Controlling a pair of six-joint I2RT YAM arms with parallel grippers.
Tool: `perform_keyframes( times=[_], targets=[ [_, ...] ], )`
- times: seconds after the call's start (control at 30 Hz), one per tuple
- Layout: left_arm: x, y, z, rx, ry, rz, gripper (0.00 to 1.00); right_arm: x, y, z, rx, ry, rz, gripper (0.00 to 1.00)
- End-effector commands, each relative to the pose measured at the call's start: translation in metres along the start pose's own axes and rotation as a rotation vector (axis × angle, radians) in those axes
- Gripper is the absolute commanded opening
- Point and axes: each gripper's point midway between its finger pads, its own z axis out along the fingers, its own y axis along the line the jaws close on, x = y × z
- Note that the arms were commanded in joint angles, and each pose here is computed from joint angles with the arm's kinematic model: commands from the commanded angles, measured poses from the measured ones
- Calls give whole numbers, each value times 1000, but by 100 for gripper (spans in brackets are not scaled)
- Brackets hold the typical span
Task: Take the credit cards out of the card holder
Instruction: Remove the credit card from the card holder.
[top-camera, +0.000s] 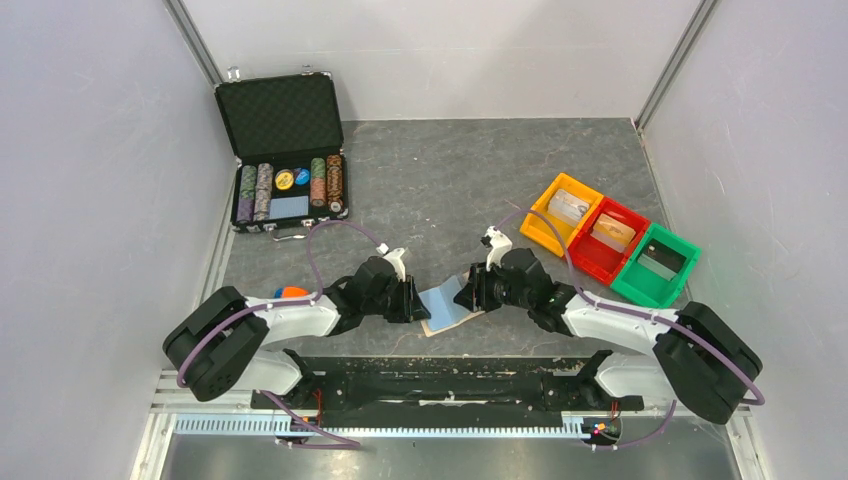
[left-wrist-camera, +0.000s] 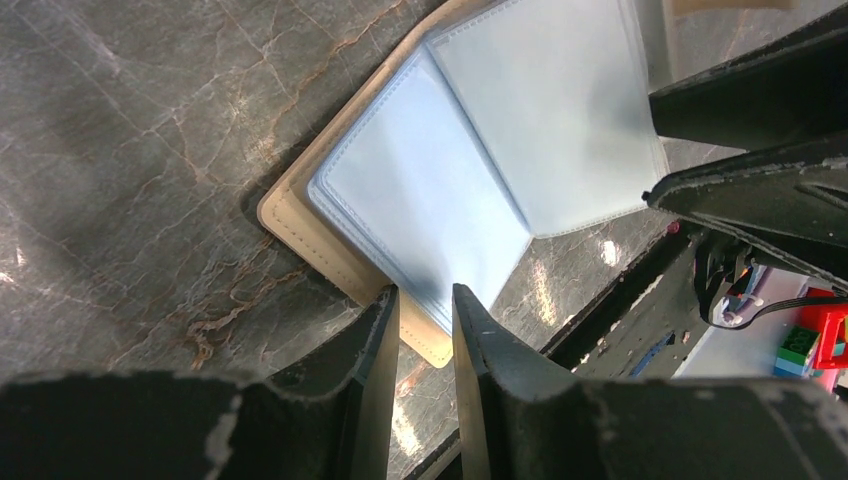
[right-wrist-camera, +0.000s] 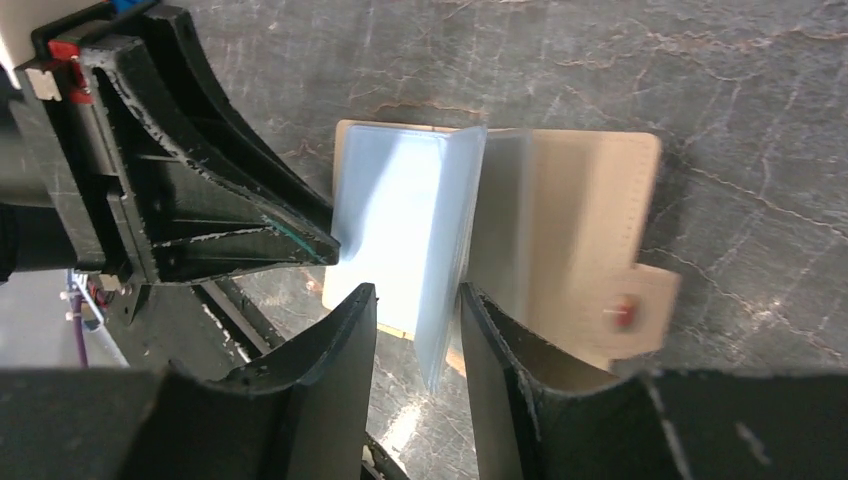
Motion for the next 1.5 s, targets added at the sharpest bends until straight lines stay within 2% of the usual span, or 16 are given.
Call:
perform_keyframes(
  times=[0.0, 0.2, 0.33, 0.53, 0.63, 0.7, 0.8, 0.9, 1.0, 1.2, 1.47],
  targets=[
    [-4, -8, -3, 39, -17, 15, 33, -6, 20, -2, -82, -11, -6, 38],
    [-4, -9, -4, 41, -18, 15, 34, 0, 22, 1, -109, 8, -2, 34],
    [-6, -10, -6, 41, -28, 14, 34, -1, 27, 2, -127, 8, -2, 26],
    [-12, -12, -9, 30, -43, 15, 38, -5, 33, 3, -145, 2, -13, 25],
    [-15, -12, -11, 28, -60, 7, 40, -1, 32, 6, -145, 17, -13, 21],
    [-17, -15, -13, 31, -75, -5, 42, 2, 33, 6, -149, 26, -10, 21],
    [-23, -20, -17, 38, -89, -6, 45, 1, 35, 6, -152, 23, -14, 30],
    [-30, -26, -21, 41, -103, -3, 47, -1, 34, 5, -141, 13, -13, 34],
    [-38, -33, -26, 52, -122, 1, 51, -3, 37, 5, -155, 10, -8, 32],
    [-49, -41, -27, 51, -140, 12, 58, -5, 35, 8, -145, 2, -9, 17],
    [-59, -48, -25, 58, -149, 23, 61, 0, 33, 7, -142, 3, -1, 25]
  ],
)
